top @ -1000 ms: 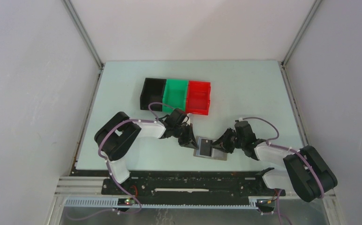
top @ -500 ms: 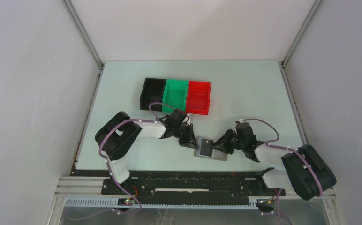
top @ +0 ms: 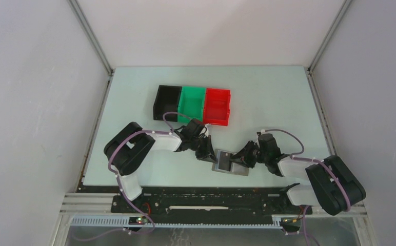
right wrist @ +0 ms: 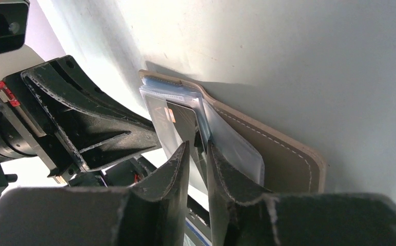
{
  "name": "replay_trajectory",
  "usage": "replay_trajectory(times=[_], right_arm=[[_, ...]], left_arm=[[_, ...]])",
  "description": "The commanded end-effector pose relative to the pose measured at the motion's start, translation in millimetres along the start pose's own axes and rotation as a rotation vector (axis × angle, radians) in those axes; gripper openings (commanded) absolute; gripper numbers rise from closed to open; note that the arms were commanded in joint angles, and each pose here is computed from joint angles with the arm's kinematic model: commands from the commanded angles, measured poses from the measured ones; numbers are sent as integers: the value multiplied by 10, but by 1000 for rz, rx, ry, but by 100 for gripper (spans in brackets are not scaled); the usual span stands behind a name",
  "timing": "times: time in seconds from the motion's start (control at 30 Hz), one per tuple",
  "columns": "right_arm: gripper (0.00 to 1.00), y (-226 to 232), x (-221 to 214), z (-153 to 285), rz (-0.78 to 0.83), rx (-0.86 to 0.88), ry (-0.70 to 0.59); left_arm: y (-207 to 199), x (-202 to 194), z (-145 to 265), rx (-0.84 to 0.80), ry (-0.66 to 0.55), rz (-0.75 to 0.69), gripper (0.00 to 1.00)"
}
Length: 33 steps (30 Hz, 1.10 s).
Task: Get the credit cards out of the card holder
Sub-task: Remove the credit card from the card holder.
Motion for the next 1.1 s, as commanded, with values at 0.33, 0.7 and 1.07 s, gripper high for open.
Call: replay_trajectory(times=[0.33, 0.7, 1.07], right_arm=[[0, -62, -60, 17, 0, 10, 3], [0, -194, -11, 165, 17, -28, -45], [0, -266, -35, 216, 60, -35, -19]], left_arm=[[105, -30, -69, 49, -40, -35, 0], [119, -25, -57, 55, -52, -31, 0], [126, -18, 5, 47, -94, -20, 0]])
Point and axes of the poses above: each gripper's point midway between its finger pads, its own z axis back along the fingers, its own y axis along the line the jaws close on, x = y × z, the point moved 1 cm from there along z, back along the fingers, and after that the axes turned 10 degrees about z, right-handed, at the moved point
